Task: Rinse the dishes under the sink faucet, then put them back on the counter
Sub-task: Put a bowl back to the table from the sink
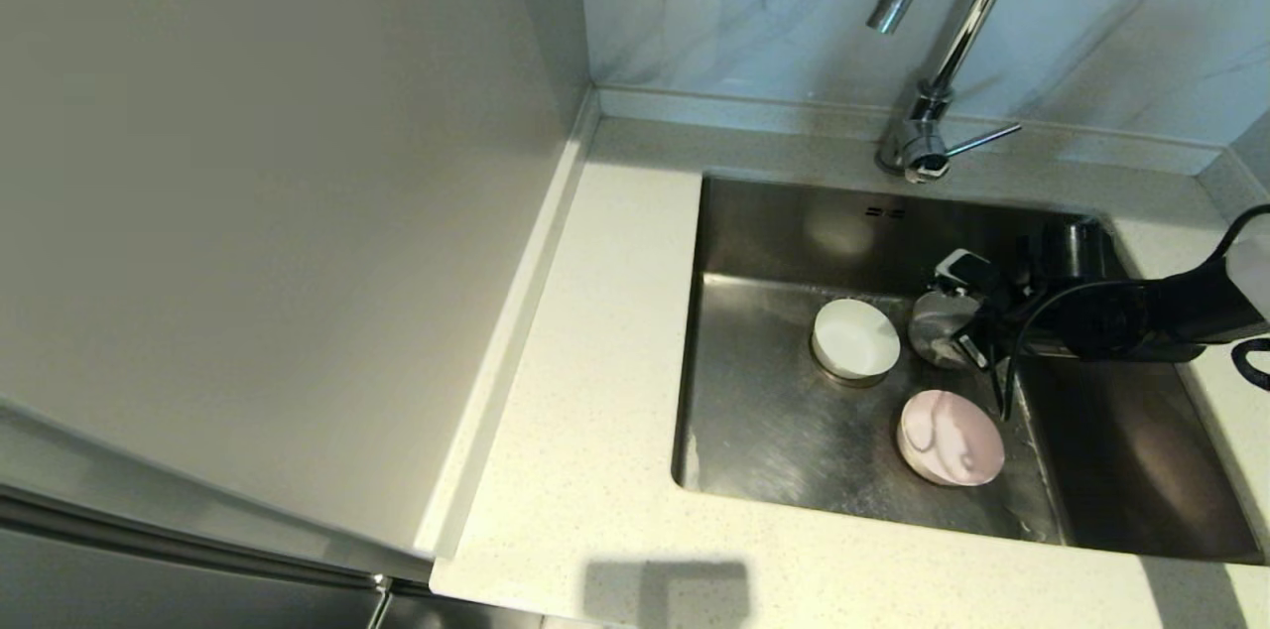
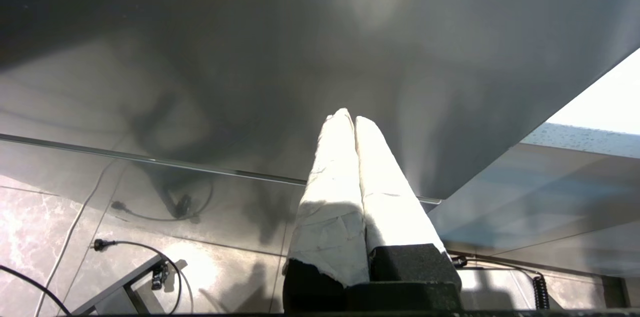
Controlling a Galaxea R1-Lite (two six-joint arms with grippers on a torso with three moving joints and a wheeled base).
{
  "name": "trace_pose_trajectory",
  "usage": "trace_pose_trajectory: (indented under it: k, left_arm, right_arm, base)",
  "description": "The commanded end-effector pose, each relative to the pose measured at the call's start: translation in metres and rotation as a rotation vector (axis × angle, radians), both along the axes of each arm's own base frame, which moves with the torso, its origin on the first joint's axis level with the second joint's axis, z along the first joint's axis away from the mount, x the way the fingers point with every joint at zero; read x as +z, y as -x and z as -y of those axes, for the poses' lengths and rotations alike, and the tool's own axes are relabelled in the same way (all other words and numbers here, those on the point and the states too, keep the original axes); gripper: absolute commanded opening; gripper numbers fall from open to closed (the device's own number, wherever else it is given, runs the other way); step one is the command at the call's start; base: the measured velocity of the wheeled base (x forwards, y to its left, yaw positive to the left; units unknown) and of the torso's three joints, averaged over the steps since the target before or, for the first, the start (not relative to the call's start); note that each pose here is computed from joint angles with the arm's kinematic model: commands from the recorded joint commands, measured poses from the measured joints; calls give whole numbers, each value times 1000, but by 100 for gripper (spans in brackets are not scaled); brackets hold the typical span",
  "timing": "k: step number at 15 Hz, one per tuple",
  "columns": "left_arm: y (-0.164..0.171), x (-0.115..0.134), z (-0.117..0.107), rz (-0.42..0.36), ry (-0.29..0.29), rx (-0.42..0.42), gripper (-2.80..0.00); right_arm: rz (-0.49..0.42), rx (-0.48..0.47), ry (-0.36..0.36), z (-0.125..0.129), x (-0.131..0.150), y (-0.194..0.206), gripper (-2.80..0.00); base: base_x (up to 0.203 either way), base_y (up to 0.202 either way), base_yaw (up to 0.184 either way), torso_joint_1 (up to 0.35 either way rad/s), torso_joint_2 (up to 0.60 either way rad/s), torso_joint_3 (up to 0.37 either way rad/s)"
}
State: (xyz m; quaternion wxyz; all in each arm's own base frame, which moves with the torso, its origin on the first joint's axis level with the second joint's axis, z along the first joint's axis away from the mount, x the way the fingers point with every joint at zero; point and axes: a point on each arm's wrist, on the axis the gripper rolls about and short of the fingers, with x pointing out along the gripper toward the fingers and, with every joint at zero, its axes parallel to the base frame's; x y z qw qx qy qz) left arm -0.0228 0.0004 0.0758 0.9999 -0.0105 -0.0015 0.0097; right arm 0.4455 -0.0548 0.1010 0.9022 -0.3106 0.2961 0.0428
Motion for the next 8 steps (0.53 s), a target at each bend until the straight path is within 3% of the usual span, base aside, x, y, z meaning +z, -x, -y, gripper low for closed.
trace_pose_trajectory:
  k: [1,8]
  left_arm:
    - [0,0,0,3,1,1,-280]
    - [0,0,0,3,1,1,-280]
  right_arm:
    - [-32,0,-1,2,-16,-4,0]
    - [-38,-1,1,2,-39,-16,0]
  base:
    - [0,0,0,0,0,0]
    - [0,0,0,0,0,0]
